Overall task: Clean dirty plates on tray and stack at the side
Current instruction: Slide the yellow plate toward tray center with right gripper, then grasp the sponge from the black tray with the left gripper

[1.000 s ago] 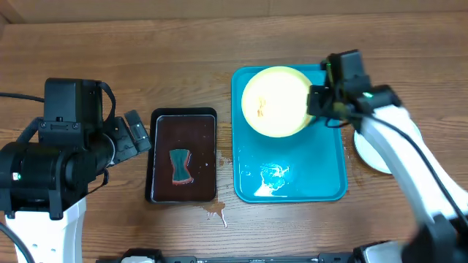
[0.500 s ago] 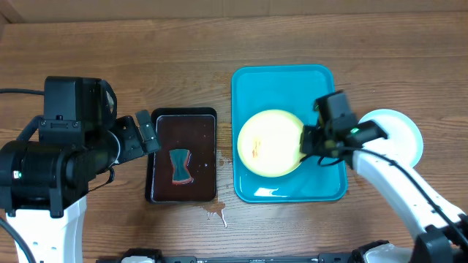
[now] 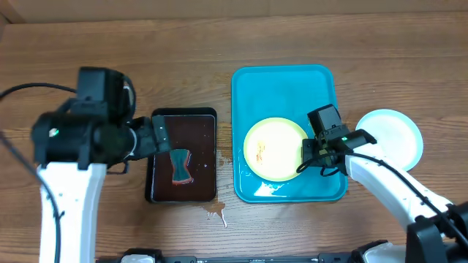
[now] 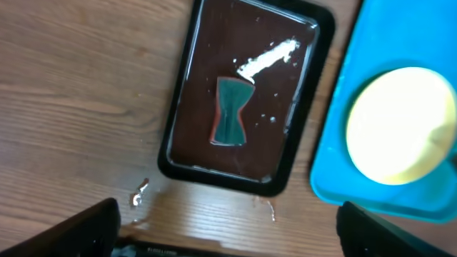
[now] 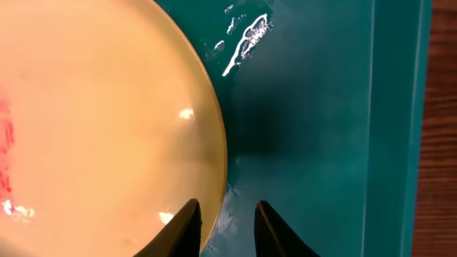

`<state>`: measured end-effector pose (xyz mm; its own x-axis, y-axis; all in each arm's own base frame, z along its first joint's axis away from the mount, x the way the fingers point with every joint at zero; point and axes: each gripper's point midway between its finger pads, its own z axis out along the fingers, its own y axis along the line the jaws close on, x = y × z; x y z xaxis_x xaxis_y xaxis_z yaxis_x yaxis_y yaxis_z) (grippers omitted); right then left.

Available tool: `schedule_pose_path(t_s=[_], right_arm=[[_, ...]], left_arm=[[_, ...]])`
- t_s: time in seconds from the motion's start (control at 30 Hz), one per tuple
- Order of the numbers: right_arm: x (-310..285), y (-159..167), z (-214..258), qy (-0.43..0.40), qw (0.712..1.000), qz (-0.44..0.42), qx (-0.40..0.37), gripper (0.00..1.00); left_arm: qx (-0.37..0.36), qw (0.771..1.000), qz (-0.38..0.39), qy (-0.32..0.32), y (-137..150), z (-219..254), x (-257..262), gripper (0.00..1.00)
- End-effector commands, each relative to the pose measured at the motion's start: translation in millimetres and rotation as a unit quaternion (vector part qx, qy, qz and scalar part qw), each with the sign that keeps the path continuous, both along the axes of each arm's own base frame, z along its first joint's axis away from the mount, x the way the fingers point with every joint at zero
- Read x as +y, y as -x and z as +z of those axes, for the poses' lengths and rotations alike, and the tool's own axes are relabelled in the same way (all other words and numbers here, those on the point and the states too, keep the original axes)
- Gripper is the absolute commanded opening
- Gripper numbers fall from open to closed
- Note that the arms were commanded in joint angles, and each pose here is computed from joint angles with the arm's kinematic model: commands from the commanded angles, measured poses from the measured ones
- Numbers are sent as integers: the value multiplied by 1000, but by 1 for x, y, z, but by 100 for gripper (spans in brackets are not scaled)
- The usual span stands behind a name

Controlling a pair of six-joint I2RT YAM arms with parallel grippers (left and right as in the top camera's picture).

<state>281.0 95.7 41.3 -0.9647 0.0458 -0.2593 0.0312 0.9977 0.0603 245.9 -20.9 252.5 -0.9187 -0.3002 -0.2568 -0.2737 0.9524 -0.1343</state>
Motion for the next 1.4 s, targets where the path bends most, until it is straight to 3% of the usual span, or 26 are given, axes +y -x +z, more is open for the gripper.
schedule_pose_path(t_s=[0.0, 0.17, 0.33, 0.47, 0.57, 0.7, 0.83, 0.9, 1.17, 1.3, 1.37], right_arm=[[7, -27, 61, -20, 997, 9, -80, 28], [17, -27, 109, -64, 990, 20, -127, 29], [25, -18, 119, -93, 987, 32, -129, 33], [29, -13, 115, -102, 988, 37, -113, 34], [28, -11, 114, -101, 988, 37, -109, 34], [28, -10, 113, -101, 989, 37, -106, 34], [27, -7, 111, -98, 990, 36, -99, 34], [26, -6, 111, -97, 990, 36, -96, 34], [16, -9, 109, -70, 992, 23, -103, 29], [-30, -25, 112, -33, 985, -112, -127, 35], [-42, -28, 111, -34, 982, -135, -126, 36]], left_arm=[[41, 999, -10, 5, -3, -40, -5, 93], [85, 996, -19, 1, -6, -97, -10, 86], [116, 993, -34, -4, -8, -153, -18, 80], [143, 989, -48, -9, -11, -188, -26, 68], [168, 984, -55, -23, -12, -207, -27, 52], [190, 979, -39, -59, -16, -230, -16, 45], [196, 978, -39, -61, -23, -250, -17, 24], [201, 977, -39, -59, -23, -256, -18, 4], [196, 978, -40, -52, -28, -242, -20, 4], [158, 985, -37, -66, -43, -197, -17, 4], [141, 987, -43, -65, -49, -179, -18, 4]])
